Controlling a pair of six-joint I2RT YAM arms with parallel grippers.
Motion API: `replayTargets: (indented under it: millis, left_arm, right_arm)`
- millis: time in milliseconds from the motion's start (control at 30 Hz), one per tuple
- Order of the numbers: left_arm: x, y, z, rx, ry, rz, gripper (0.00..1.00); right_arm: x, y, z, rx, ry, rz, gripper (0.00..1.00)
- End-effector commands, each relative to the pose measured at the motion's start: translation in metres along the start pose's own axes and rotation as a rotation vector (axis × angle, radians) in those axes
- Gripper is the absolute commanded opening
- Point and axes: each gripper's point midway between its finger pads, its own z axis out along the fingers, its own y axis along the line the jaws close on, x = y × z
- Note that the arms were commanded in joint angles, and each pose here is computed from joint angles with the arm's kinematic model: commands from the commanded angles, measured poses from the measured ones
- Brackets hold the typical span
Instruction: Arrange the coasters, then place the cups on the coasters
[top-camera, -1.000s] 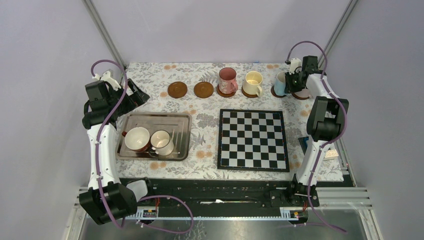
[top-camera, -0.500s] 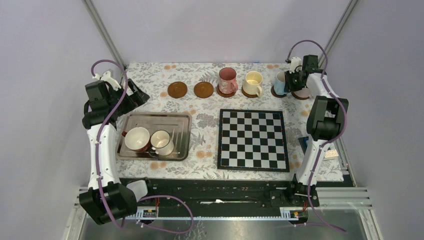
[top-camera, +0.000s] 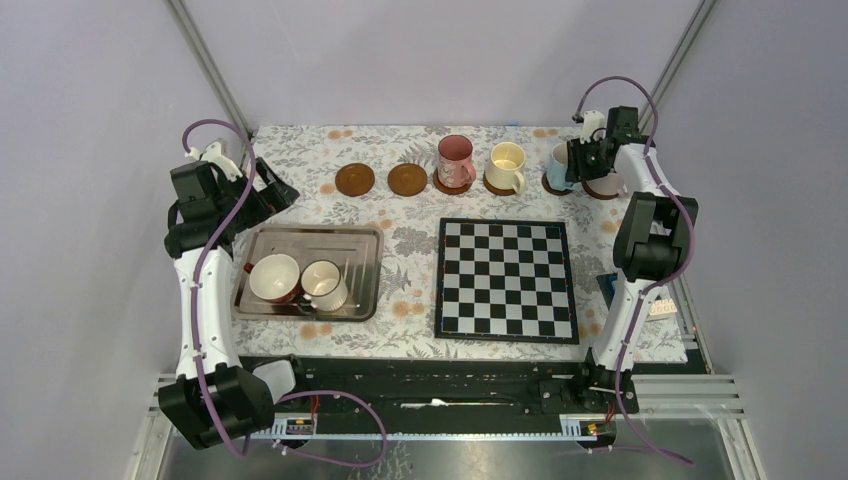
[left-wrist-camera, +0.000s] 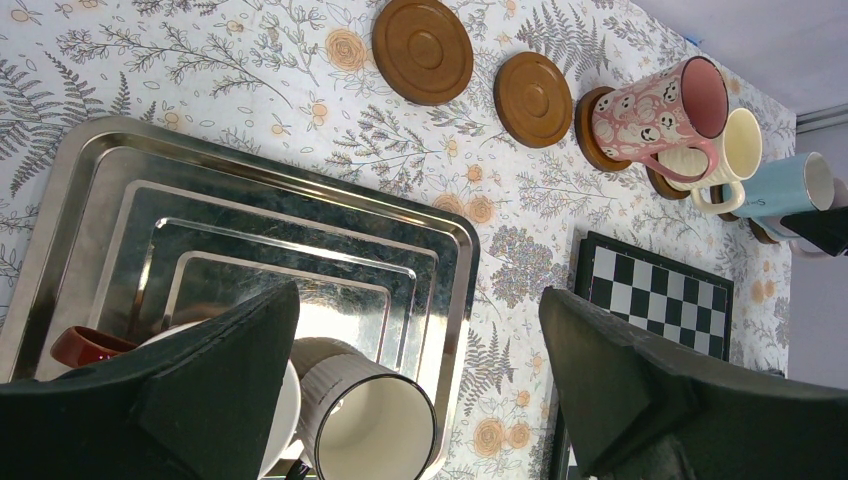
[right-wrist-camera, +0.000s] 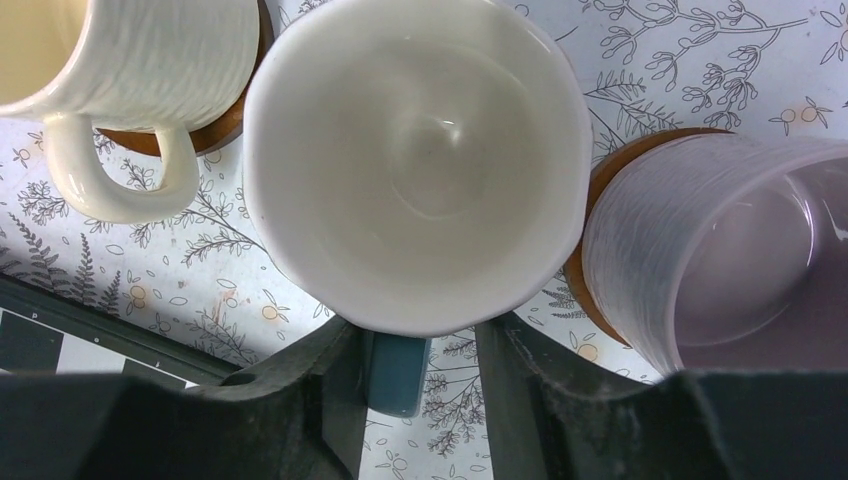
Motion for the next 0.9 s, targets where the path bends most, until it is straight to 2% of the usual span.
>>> replayTargets:
  millis: [0, 567, 867]
  left_arm:
    - [-0.013, -0.004, -0.002, 0.019, -0.056, 0.032, 0.99]
    - [-0.014, -0.005, -0.003, 0.024, -0.057, 0.030, 0.99]
    - [-0.013, -0.006, -0.003, 0.029, -0.054, 0.028, 0.99]
  right_arm:
    - [-0.017, -0.002, -0.008, -0.008, -0.041, -0.007, 0.49]
    - [-0.006, -0.005, -0.020, 0.006, 0.003, -0.084, 0.55]
    - [0.000, -0.007, -0.023, 0.001, 0.029, -0.106, 0.54]
